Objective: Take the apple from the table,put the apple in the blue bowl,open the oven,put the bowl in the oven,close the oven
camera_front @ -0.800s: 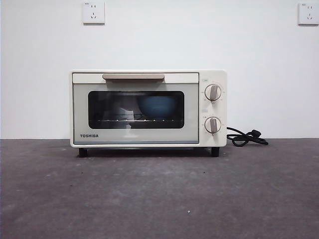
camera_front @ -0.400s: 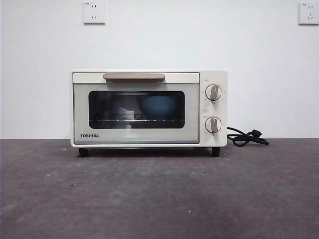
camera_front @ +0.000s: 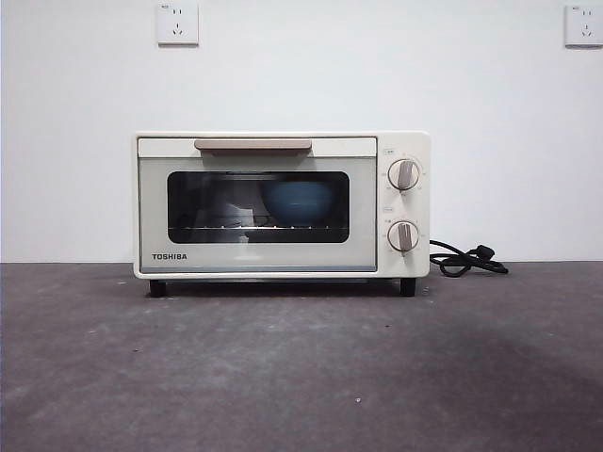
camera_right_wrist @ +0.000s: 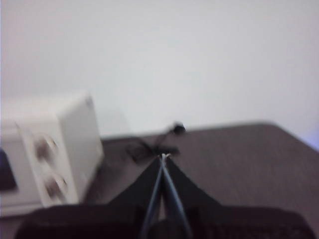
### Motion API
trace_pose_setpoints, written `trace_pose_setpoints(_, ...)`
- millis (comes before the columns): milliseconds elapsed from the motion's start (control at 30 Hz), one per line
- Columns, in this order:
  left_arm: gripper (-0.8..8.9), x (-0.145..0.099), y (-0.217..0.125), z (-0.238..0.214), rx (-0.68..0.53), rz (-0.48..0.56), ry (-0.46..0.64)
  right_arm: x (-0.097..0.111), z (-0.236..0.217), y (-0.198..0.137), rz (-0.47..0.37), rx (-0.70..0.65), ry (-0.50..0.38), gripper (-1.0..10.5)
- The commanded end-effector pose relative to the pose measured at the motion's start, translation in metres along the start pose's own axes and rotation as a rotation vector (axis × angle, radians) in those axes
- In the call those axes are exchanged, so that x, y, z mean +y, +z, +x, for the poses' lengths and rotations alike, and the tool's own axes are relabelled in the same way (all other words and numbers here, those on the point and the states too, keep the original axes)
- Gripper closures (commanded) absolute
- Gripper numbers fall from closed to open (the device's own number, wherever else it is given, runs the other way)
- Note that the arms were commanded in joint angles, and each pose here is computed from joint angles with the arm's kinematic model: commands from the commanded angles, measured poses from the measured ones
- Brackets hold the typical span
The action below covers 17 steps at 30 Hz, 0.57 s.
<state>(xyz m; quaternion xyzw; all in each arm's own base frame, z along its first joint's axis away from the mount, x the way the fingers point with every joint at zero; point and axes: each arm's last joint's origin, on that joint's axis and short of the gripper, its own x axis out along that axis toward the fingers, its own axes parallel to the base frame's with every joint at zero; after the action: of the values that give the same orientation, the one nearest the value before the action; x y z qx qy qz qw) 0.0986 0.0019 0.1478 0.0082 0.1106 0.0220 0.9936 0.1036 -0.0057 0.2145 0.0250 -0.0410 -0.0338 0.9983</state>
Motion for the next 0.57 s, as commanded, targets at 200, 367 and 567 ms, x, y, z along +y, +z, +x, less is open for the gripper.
trace_pose_setpoints(200, 8.17, 0.000, -0.003, 0.001, 0.003, -0.011, -0.005, -0.005, -0.006, -0.041, -0.012, 0.031, -0.031, 9.5)
trace_pose_setpoints(367, 8.17, 0.000, -0.003, 0.001, 0.003, -0.011, -0.005, -0.005, -0.009, -0.050, -0.014, 0.112, -0.034, 9.5)
trace_pose_setpoints(567, 8.17, 0.000, -0.003, 0.001, 0.003, -0.010, -0.004, -0.006, -0.013, -0.062, -0.015, 0.238, -0.039, 9.5)
